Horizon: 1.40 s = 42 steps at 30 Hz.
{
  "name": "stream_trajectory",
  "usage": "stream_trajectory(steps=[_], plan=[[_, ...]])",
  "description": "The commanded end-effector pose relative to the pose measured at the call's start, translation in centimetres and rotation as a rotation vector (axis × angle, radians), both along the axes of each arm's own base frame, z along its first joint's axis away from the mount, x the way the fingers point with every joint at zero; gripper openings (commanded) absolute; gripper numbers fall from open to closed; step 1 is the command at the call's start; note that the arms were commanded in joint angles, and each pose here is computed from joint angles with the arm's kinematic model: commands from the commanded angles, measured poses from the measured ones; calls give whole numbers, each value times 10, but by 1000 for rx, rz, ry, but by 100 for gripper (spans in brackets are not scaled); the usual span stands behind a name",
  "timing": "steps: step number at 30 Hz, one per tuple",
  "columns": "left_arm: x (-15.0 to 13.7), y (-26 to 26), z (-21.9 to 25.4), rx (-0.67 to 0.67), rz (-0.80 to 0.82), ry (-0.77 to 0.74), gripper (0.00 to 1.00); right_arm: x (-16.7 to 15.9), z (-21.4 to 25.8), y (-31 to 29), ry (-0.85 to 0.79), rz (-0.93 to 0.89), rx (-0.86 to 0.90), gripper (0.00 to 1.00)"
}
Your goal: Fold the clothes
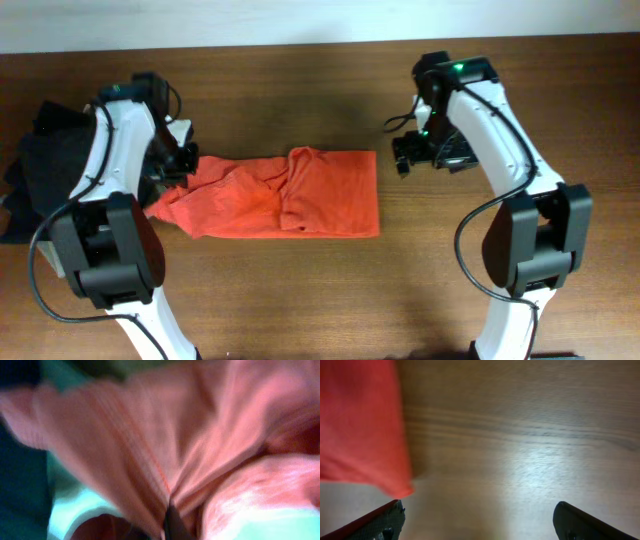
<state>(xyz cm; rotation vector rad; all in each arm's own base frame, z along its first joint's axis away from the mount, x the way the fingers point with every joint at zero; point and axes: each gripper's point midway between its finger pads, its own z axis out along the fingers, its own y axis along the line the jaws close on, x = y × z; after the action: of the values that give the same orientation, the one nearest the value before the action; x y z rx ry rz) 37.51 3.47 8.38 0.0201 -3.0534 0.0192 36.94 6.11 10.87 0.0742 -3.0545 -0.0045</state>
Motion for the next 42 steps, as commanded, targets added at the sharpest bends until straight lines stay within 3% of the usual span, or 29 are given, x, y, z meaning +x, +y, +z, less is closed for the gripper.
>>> stream_trajectory(steps=[1, 6, 13, 15, 23, 24, 25, 26, 29, 33, 38, 42], plan=[[26, 7, 56, 40, 47, -125, 1, 10, 2, -31, -29, -72, -23, 98], [37, -42, 91, -99, -12, -196, 1, 12, -6, -44, -20, -107, -25, 99], [38, -182, 96, -190, -241, -272, 1, 5, -20, -44, 8, -104, -28, 99], [28, -230, 90, -207, -349, -279, 2, 3, -23, -44, 17, -104, -29, 99], [-5, -296, 31, -183, -509, -136, 12, 3, -23, -44, 19, -104, -28, 99], [-7, -299, 29, -182, -516, -131, 25, 3, -23, -44, 19, -104, -28, 99], [-8, -301, 29, -183, -522, -131, 56, 3, -23, -44, 19, -104, -28, 99], [-8, -302, 29, -184, -524, -133, 60, 3, -23, -44, 18, -104, -28, 99], [-10, -301, 38, -184, -522, -134, 60, 3, -23, -44, 18, -103, -29, 99], [2, -278, 84, -133, -493, -207, 61, 2, -23, -40, 20, -97, -5, 99], [35, -210, 103, -61, -330, -250, 67, -2, -7, 45, 25, 91, 440, 100], [56, -167, 90, -118, -160, -236, 68, 7, -4, 99, -55, 227, 512, 99]])
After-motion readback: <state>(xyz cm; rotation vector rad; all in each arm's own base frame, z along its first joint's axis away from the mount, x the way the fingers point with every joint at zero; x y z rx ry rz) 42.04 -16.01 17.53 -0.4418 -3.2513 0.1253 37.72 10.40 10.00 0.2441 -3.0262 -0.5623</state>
